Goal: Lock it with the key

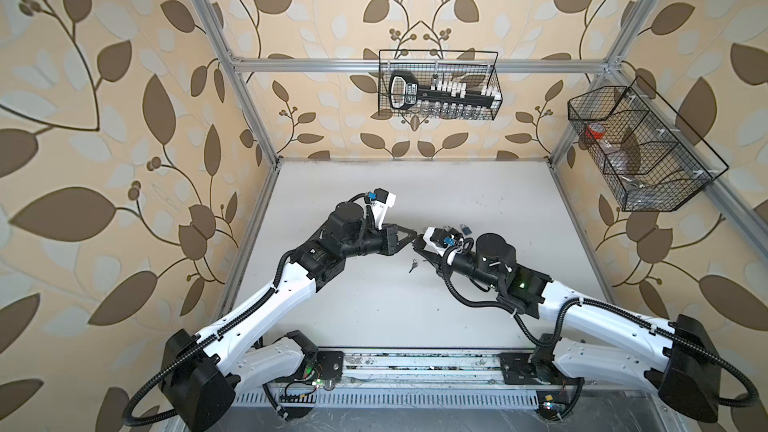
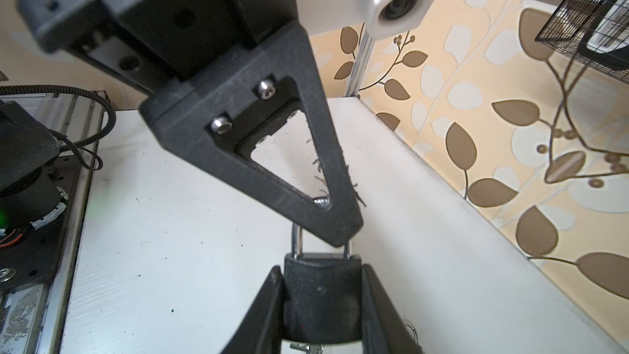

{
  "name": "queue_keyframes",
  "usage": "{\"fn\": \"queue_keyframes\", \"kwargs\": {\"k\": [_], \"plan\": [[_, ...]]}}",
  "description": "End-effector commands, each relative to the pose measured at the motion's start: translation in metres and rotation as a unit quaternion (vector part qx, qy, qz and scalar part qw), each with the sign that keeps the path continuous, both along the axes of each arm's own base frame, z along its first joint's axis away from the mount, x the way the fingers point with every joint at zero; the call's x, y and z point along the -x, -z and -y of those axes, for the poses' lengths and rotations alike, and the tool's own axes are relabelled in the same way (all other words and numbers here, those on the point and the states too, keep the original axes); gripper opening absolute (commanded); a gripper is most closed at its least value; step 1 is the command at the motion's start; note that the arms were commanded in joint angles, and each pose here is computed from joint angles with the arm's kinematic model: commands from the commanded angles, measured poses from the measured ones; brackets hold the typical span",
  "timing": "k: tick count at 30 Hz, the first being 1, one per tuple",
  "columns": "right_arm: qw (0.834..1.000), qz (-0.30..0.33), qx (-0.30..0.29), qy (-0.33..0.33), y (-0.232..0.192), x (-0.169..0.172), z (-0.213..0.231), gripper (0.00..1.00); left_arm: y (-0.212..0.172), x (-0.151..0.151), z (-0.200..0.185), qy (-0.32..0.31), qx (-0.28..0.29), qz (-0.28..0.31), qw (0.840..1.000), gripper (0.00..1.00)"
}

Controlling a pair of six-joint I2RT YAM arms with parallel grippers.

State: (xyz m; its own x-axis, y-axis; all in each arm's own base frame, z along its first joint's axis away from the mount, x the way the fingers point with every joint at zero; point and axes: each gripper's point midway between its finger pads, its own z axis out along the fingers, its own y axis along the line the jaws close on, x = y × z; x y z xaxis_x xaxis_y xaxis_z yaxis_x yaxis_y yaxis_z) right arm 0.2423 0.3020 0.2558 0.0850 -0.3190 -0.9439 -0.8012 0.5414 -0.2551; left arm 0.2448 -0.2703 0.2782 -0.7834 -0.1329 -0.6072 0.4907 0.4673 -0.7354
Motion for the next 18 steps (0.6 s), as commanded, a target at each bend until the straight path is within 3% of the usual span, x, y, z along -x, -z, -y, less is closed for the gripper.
{"fn": "queue_keyframes", "kwargs": {"k": [1, 2, 6, 10, 12, 14, 18], "plan": [[1.000, 0.004, -0.020, 0.010, -0.013, -0.003, -0.001, 0.08, -0.028, -0.005, -0.007, -0.027, -0.003, 0.043, 0.999, 0.15], [1.000, 0.004, -0.024, 0.017, -0.013, -0.004, 0.001, 0.00, -0.023, -0.009, -0.014, -0.050, -0.019, 0.037, 0.998, 0.26], [0.997, 0.005, -0.046, 0.056, -0.014, -0.010, 0.013, 0.00, 0.000, -0.028, -0.048, -0.152, -0.096, 0.012, 0.984, 0.52], [0.993, 0.002, -0.071, 0.093, -0.010, -0.014, 0.029, 0.00, 0.022, -0.037, -0.067, -0.184, -0.151, -0.011, 0.971, 0.65], [0.993, -0.011, -0.061, 0.100, 0.001, -0.019, 0.033, 0.00, 0.031, -0.041, -0.070, -0.185, -0.160, -0.027, 0.969, 0.85], [0.994, -0.036, -0.049, 0.095, 0.013, -0.025, 0.033, 0.00, 0.041, -0.044, -0.070, -0.182, -0.162, -0.040, 0.969, 0.96], [0.989, -0.097, -0.059, 0.092, 0.036, -0.044, 0.042, 0.00, 0.066, -0.051, -0.072, -0.191, -0.173, -0.072, 0.963, 0.99]]}}
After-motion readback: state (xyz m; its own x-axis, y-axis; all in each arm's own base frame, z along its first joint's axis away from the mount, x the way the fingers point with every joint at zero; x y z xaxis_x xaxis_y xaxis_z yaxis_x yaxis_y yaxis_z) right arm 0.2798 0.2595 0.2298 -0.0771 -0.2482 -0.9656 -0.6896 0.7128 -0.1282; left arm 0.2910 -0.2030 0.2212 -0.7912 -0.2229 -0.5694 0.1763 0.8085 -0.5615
